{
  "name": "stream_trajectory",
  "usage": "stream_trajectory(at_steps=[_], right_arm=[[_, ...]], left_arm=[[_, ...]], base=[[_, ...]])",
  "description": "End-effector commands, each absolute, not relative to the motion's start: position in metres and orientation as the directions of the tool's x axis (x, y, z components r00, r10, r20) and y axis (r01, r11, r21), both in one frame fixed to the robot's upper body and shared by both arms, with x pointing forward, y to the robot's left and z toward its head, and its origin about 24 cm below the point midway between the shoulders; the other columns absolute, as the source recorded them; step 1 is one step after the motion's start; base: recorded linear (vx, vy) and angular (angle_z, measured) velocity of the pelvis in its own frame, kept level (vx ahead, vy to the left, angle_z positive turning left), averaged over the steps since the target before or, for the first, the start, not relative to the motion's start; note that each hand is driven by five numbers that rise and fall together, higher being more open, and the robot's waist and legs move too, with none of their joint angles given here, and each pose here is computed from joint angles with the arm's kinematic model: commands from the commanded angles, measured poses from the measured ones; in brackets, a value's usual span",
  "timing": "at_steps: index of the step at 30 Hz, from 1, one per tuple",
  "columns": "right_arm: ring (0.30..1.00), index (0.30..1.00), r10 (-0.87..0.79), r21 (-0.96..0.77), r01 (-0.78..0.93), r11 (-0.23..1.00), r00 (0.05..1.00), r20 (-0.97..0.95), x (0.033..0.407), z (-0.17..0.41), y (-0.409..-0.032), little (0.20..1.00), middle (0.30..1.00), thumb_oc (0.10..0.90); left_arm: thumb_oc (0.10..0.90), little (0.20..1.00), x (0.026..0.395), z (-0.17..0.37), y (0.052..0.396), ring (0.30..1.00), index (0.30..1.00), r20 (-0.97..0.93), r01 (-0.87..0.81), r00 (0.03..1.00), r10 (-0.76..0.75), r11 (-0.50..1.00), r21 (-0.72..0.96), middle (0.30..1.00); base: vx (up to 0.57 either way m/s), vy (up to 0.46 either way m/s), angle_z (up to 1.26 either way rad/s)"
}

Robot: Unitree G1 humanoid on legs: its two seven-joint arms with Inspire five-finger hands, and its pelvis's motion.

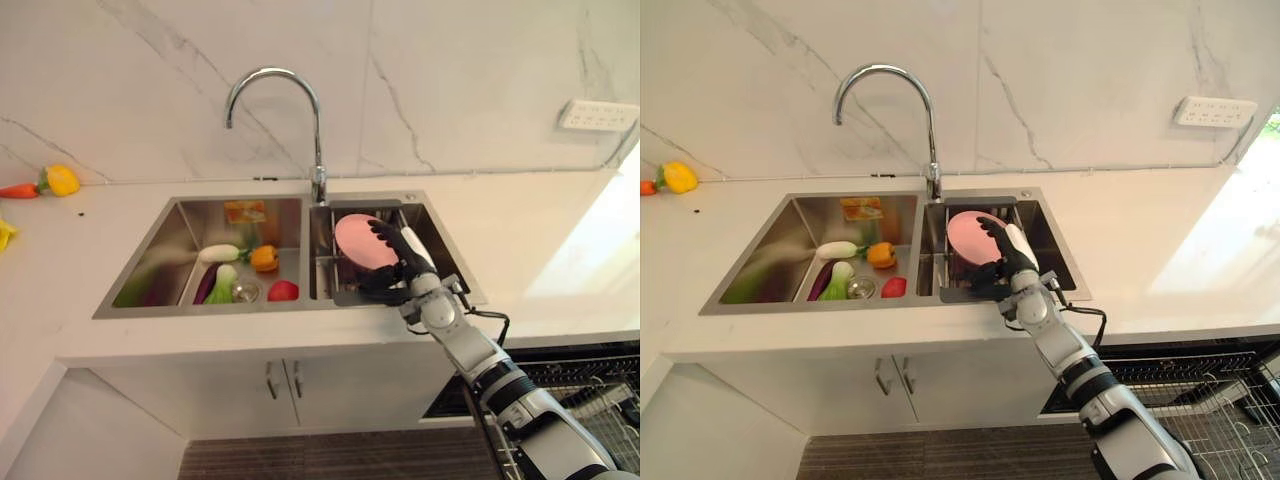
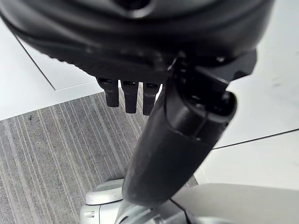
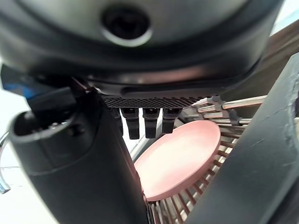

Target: Place the dishes in the dishwasher.

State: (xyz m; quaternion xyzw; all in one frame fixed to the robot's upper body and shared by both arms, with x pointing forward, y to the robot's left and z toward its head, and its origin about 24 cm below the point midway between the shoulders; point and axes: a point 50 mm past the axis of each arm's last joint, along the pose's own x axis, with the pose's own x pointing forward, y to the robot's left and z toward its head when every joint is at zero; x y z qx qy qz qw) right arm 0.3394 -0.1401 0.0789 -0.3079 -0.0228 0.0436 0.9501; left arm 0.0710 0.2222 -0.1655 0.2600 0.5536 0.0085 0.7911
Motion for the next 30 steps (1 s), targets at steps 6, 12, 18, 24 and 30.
stream_trajectory(at_steps=[6,12,18,24,30], right_arm=[[0.9,0.9,0.105,-0.646,0.147,0.749,0.937,0.335,0.361,0.16,-0.135,0.9,0.9,0.8],[0.9,0.9,0.083,-0.668,0.151,0.728,0.949,0.304,0.37,0.158,-0.135,0.9,0.9,0.8],[0.9,0.9,0.063,-0.709,0.153,0.688,0.961,0.268,0.386,0.161,-0.134,0.9,0.9,0.8],[0.9,0.9,-0.011,-0.744,0.167,0.647,0.978,0.21,0.403,0.165,-0.146,0.9,0.9,0.8],[0.9,0.9,-0.046,-0.745,0.152,0.649,0.986,0.162,0.41,0.161,-0.147,0.9,0.9,0.8]], left_arm=[[0.8,0.9,0.09,-0.166,0.206,0.9,0.9,-0.867,0.344,0.419,0.271,0.836,0.428,0.9],[0.8,0.9,0.088,-0.166,0.208,0.9,0.9,-0.869,0.35,0.414,0.272,0.833,0.428,0.9],[0.8,0.9,0.087,-0.166,0.212,0.9,0.9,-0.869,0.34,0.406,0.282,0.836,0.43,0.9],[0.8,0.9,0.084,-0.166,0.217,0.9,0.9,-0.871,0.323,0.387,0.301,0.841,0.434,0.9],[0.8,0.9,0.078,-0.167,0.219,0.9,0.9,-0.878,0.326,0.363,0.313,0.84,0.434,0.9]], base=[[0.0,0.0,0.05],[0.0,0.0,0.0],[0.02,-0.004,0.02],[0.02,-0.003,0.13],[0.01,0.0,0.17]])
